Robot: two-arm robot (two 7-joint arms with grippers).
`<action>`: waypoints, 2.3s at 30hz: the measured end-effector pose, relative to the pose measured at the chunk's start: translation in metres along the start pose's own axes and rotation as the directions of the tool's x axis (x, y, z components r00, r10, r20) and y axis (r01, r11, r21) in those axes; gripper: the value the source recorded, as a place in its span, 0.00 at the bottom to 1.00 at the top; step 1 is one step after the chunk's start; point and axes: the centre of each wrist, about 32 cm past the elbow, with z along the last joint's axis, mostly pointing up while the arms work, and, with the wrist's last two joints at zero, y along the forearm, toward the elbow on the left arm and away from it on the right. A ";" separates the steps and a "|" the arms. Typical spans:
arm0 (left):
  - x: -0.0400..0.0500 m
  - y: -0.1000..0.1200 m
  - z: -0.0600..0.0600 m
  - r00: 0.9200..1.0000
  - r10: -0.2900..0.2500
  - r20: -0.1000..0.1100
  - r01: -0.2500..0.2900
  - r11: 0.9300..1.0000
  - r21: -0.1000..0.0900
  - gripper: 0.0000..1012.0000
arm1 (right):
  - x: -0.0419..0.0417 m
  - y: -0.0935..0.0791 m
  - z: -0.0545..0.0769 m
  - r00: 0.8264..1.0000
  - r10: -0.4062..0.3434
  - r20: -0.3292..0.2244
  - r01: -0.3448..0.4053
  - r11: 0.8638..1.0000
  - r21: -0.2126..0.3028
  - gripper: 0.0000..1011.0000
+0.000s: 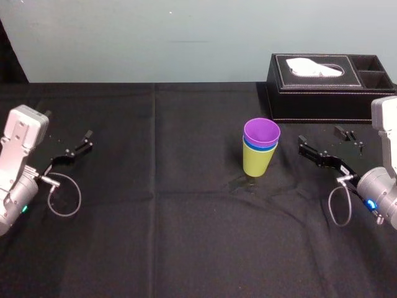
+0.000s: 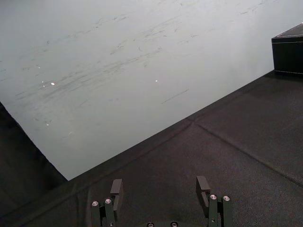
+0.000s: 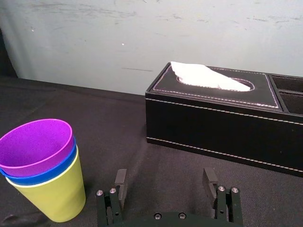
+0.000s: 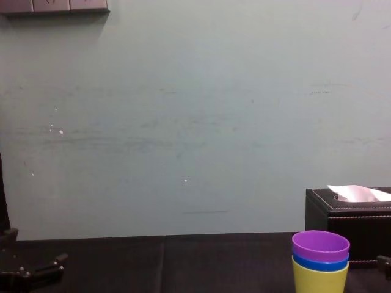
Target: Stack the three plastic cups sequentially using one hand.
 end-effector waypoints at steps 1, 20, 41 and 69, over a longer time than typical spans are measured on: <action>0.0000 0.000 0.000 1.000 0.000 0.000 0.000 1.000 0.000 1.00 | 0.0000 0.000 0.000 1.000 0.000 0.000 0.000 1.000 0.000 0.99; 0.0000 0.000 0.000 1.000 0.000 0.000 0.000 1.000 0.000 1.00 | -0.0006 0.000 0.000 1.000 -0.002 0.002 0.002 1.000 -0.002 0.99; 0.0000 0.000 0.000 1.000 0.000 0.000 0.000 1.000 0.000 1.00 | -0.0007 0.000 0.000 1.000 -0.003 0.002 0.003 1.000 -0.002 0.99; 0.0000 0.000 0.000 1.000 0.000 0.000 0.000 1.000 0.000 1.00 | -0.0007 0.000 0.000 1.000 -0.003 0.002 0.003 1.000 -0.002 0.99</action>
